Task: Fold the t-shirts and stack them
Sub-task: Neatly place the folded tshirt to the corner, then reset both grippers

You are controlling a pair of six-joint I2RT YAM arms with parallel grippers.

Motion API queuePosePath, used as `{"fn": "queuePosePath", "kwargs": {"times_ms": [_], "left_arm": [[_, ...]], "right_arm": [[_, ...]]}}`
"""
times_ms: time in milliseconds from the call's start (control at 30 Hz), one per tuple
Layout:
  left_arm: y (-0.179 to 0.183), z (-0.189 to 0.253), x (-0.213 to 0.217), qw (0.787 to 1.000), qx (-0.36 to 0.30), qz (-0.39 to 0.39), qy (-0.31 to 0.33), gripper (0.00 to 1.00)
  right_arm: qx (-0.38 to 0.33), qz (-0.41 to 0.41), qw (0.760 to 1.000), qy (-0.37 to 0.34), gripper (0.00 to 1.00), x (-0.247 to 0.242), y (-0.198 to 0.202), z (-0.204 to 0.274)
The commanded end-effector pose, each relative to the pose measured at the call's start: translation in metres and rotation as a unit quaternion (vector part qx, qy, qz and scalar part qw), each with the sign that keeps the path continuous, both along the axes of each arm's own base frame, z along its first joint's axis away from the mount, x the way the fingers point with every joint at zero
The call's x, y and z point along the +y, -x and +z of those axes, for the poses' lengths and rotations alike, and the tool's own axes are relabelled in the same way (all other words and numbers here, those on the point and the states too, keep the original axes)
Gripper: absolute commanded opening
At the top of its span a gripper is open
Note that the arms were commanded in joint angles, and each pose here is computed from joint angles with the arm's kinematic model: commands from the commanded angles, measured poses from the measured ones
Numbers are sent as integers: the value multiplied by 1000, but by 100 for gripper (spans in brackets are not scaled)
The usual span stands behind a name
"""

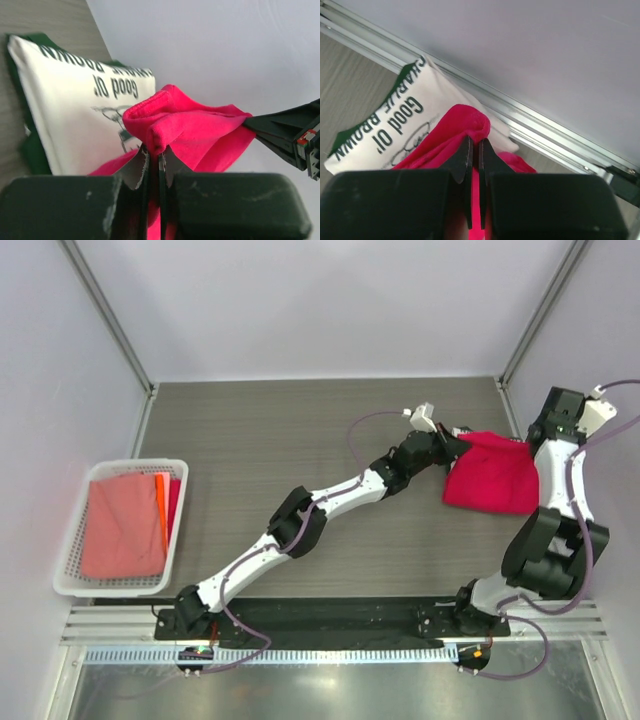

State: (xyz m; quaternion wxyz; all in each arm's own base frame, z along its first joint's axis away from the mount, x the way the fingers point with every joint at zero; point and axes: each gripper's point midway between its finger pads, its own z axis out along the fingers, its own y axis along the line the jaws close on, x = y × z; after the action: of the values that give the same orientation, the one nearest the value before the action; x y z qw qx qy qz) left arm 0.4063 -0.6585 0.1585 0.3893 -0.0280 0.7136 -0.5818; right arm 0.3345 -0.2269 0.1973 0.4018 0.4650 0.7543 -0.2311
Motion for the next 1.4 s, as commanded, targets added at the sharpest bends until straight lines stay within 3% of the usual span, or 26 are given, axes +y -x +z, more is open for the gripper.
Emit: {"fn": "queuePosePath", "kwargs": {"times_ms": [0, 33, 167, 233, 267, 300, 333, 367, 400, 433, 467, 533, 600, 633, 700, 733, 833, 867, 933, 967, 1000, 1100, 1133, 1200, 1300, 1367], "left_arm": [[-38, 67, 20, 989, -68, 100, 90, 0], [-46, 48, 21, 988, -66, 116, 84, 1], [-69, 61, 43, 971, -91, 192, 107, 7], [-81, 70, 61, 956, -100, 248, 117, 67], [-85, 72, 67, 951, -101, 265, 120, 95], [-88, 74, 72, 948, -108, 274, 122, 100], [-93, 79, 76, 950, -130, 262, 112, 100], [-96, 83, 79, 950, -137, 255, 113, 100], [-94, 114, 86, 948, -150, 248, 130, 100], [-102, 95, 91, 957, -145, 227, 103, 99], [-96, 135, 102, 956, -159, 215, 119, 100], [-94, 148, 112, 958, -168, 202, 112, 100], [-91, 133, 124, 966, -170, 181, 68, 100], [-81, 169, 138, 964, -180, 179, 77, 100], [-80, 138, 158, 971, -152, 183, 22, 100], [-70, 172, 175, 969, -159, 186, 29, 99], [-63, 143, 207, 973, -131, 184, -48, 100], [-52, 165, 224, 971, -137, 190, -50, 100], [-47, 129, 254, 965, -117, 205, -117, 100], [-36, 146, 273, 961, -120, 215, -123, 100], [-29, 119, 287, 958, -103, 216, -156, 100], [-12, 119, 331, 953, -83, 226, -183, 100], [-11, 99, 352, 949, -56, 237, -201, 100], [4, 101, 380, 944, -41, 248, -215, 100], [19, 84, 413, 923, -42, 273, -268, 99], [29, 91, 429, 912, -55, 280, -293, 100]], "right_arm": [[-75, -8, 997, 26, 1, -21, -39, 38], [-60, -6, 998, 18, 1, -24, -48, 24], [-55, -14, 998, 14, 1, -41, -79, 3], [-62, -16, 998, 16, 1, -51, -99, 2], [-43, -14, 999, 3, 6, -54, -111, -25], [-57, -12, 998, 5, 64, -59, -125, -16], [-54, -14, 998, -1, 92, -61, -129, -22], [-53, -5, 999, -10, 99, -62, -143, -30], [-50, 0, 999, -12, 100, -62, -146, -29], [-45, 9, 999, -16, 100, -59, -147, -27], [-58, 19, 998, -12, 100, -53, -147, -14], [-76, 33, 997, -4, 100, -43, -145, 3], [-83, 62, 995, 0, 100, -22, -144, 11], [-93, 78, 993, 12, 100, -13, -140, 31], [-93, 120, 988, 12, 100, 14, -141, 41], [-99, 137, 986, 11, 99, 25, -136, 54], [-103, 242, 964, -29, 95, 77, -141, 53], [-113, 261, 958, -34, 95, 89, -137, 60], [-112, 298, 947, -51, 92, 117, -136, 54], [-108, 306, 944, -51, 90, 124, -133, 54], [-95, 315, 943, -56, 89, 132, -129, 49], [-73, 350, 931, -69, 84, 164, -122, 39], [-66, 361, 928, -70, 83, 174, -118, 37], [-59, 398, 913, -73, 81, 212, -111, 32], [-70, 466, 877, -91, 81, 280, -105, 29], [-81, 486, 866, -83, 81, 304, -100, 35]]}}
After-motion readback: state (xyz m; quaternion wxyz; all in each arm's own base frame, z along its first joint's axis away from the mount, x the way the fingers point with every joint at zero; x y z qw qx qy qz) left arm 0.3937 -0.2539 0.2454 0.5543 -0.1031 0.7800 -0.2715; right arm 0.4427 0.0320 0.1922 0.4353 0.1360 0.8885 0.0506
